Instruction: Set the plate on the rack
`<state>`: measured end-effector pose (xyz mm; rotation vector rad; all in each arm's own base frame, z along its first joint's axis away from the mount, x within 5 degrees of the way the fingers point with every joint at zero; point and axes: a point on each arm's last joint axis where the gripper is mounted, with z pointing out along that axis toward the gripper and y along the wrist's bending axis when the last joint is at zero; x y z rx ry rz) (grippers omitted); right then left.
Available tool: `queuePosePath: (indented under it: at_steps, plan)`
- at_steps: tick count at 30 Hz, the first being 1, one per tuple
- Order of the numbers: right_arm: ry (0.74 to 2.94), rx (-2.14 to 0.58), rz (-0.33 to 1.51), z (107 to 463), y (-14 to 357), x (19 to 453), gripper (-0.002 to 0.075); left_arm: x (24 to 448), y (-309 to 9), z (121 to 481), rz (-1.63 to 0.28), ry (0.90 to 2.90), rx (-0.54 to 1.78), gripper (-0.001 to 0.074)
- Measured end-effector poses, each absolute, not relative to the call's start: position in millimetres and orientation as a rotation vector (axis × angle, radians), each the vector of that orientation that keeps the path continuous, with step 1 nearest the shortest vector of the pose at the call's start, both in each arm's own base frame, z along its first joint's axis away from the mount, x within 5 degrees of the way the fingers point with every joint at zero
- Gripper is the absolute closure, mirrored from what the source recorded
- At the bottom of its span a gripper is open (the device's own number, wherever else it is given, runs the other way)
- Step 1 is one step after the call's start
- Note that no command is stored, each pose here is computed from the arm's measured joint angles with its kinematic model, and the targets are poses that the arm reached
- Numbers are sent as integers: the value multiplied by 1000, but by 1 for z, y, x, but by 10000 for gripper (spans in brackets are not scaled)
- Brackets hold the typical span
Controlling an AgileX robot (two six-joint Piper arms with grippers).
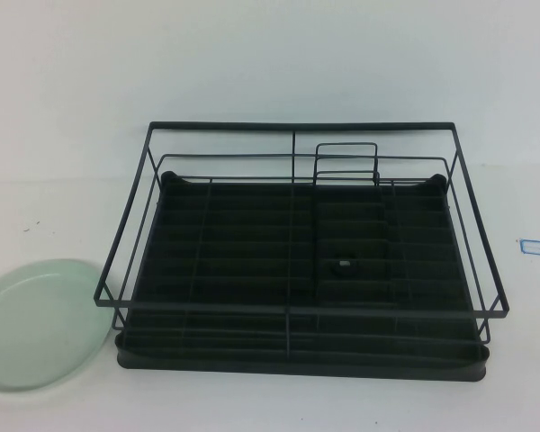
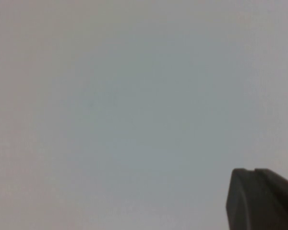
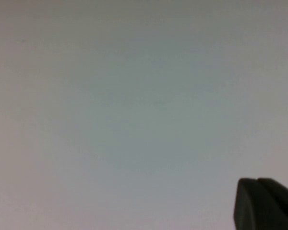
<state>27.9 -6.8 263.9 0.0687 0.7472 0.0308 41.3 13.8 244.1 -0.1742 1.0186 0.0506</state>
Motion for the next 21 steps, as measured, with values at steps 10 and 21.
queuePosePath:
  at_steps: [10, 21]
  plan:
    - [646, 98, 66, 270, -9, 21, 708, 20, 5, 319, 208, 1052, 22, 734]
    - [912, -206, -128, 300, 8, 26, 708, 100, -3, 342, -19, 1665, 37, 734]
